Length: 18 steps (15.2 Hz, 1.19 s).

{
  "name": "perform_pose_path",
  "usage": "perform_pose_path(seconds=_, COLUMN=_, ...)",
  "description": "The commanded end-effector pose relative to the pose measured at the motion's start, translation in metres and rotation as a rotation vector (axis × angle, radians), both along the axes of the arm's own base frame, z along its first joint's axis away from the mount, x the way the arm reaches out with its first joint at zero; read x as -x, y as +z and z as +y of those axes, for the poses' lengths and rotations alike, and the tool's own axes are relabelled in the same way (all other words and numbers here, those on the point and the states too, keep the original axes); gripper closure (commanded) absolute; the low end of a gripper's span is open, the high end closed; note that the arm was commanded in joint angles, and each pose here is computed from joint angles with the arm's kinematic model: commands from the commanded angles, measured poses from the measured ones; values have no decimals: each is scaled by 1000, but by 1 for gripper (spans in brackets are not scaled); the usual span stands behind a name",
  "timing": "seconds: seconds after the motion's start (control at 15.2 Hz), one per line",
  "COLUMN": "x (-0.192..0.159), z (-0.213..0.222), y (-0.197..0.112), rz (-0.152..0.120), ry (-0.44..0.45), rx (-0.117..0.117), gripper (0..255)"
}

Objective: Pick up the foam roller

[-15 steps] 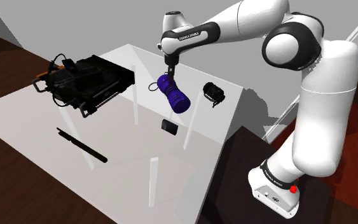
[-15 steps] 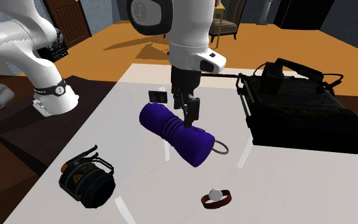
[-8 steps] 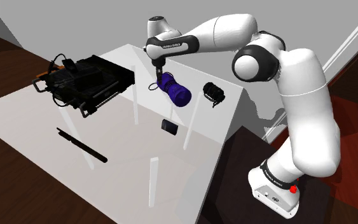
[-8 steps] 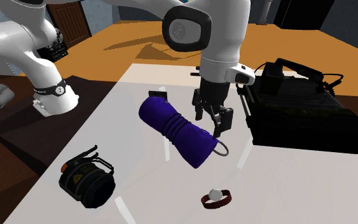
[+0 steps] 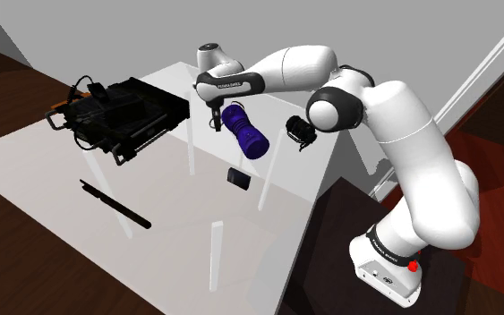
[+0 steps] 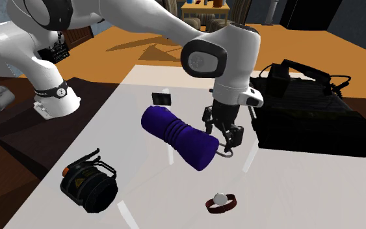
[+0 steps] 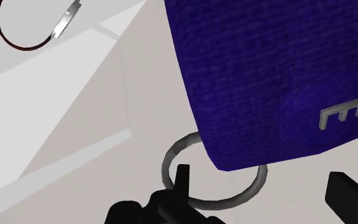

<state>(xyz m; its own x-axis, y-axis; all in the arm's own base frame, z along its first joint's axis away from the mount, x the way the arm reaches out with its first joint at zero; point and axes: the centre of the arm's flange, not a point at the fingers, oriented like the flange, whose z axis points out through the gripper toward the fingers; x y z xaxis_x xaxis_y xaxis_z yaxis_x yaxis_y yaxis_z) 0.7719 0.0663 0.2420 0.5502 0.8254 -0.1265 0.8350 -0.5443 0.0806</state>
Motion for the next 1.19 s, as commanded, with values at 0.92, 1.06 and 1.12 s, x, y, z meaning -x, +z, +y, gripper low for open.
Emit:
perform_pose_path(seconds=0.92, x=0, z=1, y=-4, rz=2, ry=-1, rx=1, gripper=255)
perform_pose_path(seconds=1.06, x=0, z=1, y=6, rz=2, ry=-1, rx=1, gripper=255)
perform_pose_path(seconds=1.12, x=0, z=1, y=12, rz=2, ry=-1, rx=1, gripper=255)
